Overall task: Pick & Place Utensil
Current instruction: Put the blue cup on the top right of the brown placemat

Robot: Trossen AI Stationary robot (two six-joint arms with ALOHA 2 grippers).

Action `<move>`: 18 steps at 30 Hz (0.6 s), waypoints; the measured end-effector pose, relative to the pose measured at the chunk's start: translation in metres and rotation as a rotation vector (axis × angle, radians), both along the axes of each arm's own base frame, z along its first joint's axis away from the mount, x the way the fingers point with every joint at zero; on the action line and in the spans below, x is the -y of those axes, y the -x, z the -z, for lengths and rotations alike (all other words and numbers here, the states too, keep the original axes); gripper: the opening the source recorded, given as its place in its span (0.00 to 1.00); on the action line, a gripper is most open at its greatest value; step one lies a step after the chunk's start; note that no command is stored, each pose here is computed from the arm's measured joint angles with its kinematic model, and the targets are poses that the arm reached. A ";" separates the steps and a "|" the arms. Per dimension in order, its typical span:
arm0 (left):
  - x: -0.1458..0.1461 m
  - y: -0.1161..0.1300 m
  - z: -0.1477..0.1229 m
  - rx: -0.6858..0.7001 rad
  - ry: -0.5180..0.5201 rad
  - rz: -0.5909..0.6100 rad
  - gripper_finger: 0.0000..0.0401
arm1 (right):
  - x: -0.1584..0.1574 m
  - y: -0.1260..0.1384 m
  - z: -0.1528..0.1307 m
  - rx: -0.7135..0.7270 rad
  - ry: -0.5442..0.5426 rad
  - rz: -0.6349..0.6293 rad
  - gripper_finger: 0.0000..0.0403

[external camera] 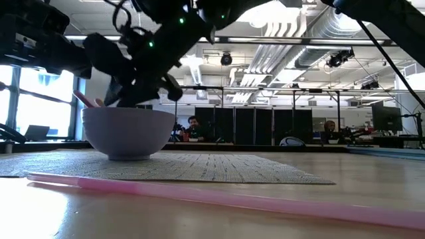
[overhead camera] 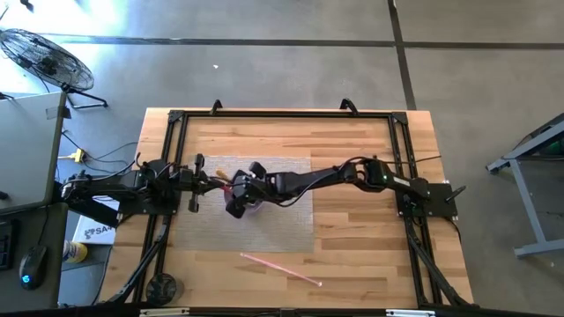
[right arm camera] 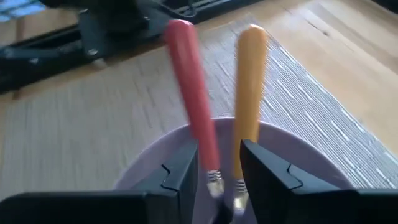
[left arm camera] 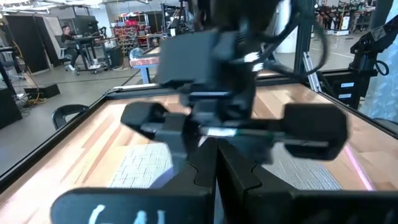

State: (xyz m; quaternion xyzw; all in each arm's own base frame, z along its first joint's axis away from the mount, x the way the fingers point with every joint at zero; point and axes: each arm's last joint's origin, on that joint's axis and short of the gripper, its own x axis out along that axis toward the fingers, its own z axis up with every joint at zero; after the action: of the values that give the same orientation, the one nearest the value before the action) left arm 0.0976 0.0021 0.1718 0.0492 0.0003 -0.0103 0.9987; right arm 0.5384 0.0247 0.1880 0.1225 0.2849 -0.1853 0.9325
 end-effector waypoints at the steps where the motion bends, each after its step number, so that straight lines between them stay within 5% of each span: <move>1: 0.000 0.000 0.000 0.000 0.000 0.000 0.00 | -0.002 0.000 -0.003 -0.009 0.011 -0.015 0.28; 8: 0.000 0.000 0.000 0.000 0.000 0.000 0.00 | -0.020 0.010 -0.033 -0.190 0.027 -0.116 0.28; 18: 0.000 0.000 0.000 0.000 0.000 0.000 0.00 | -0.060 0.039 -0.038 -0.502 0.044 -0.345 0.28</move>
State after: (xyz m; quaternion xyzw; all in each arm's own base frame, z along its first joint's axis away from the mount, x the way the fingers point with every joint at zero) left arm 0.0976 0.0021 0.1718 0.0492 0.0003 -0.0103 0.9987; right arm 0.4992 0.0847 0.2259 0.0027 0.5188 -0.0548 0.8531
